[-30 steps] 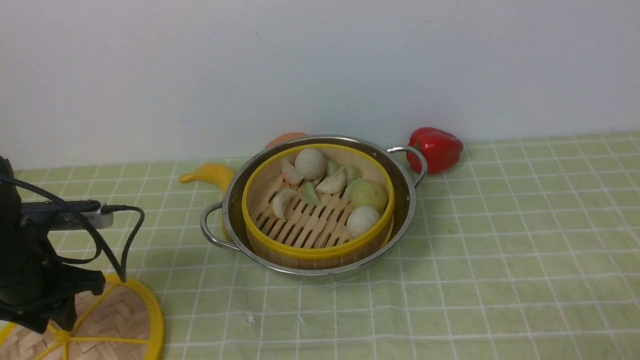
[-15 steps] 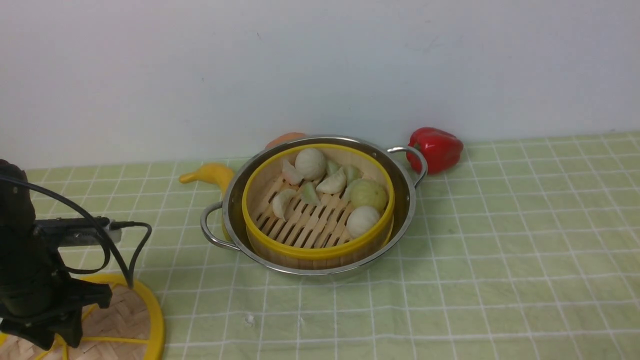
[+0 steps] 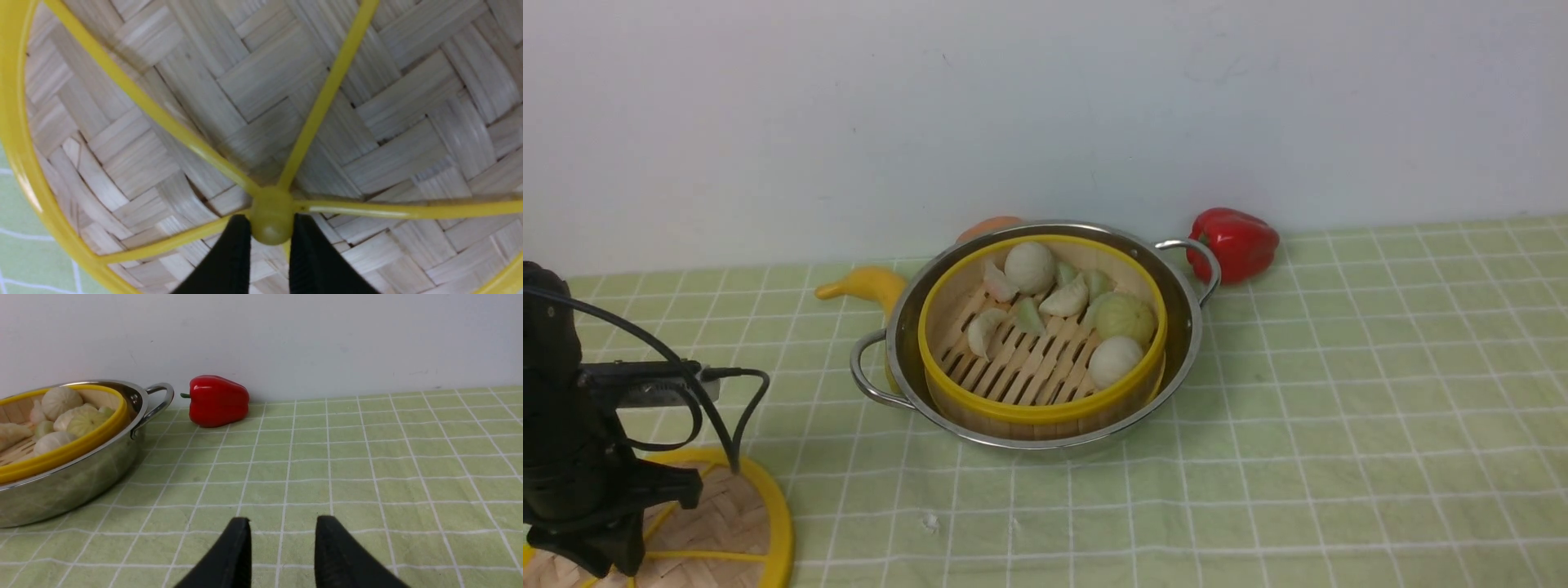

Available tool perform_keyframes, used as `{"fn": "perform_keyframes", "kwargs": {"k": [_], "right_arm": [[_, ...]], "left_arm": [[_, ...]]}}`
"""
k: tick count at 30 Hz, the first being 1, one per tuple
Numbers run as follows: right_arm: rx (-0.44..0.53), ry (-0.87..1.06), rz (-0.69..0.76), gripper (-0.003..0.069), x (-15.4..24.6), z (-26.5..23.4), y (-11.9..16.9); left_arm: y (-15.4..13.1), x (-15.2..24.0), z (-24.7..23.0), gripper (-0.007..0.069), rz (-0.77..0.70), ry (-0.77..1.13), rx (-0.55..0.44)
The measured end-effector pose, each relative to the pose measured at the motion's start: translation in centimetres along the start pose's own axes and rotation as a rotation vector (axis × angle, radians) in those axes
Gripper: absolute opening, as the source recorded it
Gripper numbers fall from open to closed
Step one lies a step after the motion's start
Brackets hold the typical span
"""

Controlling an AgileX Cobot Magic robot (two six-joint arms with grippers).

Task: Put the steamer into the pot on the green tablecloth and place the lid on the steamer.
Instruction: 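Grasp the bamboo steamer lid lying on the table by its centre knob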

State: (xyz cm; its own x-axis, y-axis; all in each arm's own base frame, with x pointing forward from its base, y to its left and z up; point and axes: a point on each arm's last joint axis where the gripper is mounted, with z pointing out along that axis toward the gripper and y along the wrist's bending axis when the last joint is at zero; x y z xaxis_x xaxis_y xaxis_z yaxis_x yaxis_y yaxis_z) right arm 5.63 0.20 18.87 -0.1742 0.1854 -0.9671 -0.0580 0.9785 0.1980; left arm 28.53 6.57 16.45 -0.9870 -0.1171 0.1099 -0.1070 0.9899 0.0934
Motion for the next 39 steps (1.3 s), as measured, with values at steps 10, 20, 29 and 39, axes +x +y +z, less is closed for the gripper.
{"fn": "perform_keyframes", "kwargs": {"k": [10, 20, 29, 39], "right_arm": [[0.0, 0.0, 0.001, 0.024, 0.0, 0.0, 0.0], [0.0, 0.0, 0.001, 0.024, 0.0, 0.0, 0.0], [0.0, 0.0, 0.001, 0.024, 0.0, 0.0, 0.0], [0.0, 0.0, 0.001, 0.024, 0.0, 0.0, 0.0]], "left_arm": [[0.1, -0.6, -0.5, 0.011, 0.0, -0.023, -0.002], [0.2, -1.0, -1.6, 0.011, 0.006, -0.064, -0.001], [0.2, -1.5, -1.1, 0.011, 0.013, -0.079, 0.001], [0.1, -1.7, -0.4, 0.011, 0.019, -0.068, 0.003]]}}
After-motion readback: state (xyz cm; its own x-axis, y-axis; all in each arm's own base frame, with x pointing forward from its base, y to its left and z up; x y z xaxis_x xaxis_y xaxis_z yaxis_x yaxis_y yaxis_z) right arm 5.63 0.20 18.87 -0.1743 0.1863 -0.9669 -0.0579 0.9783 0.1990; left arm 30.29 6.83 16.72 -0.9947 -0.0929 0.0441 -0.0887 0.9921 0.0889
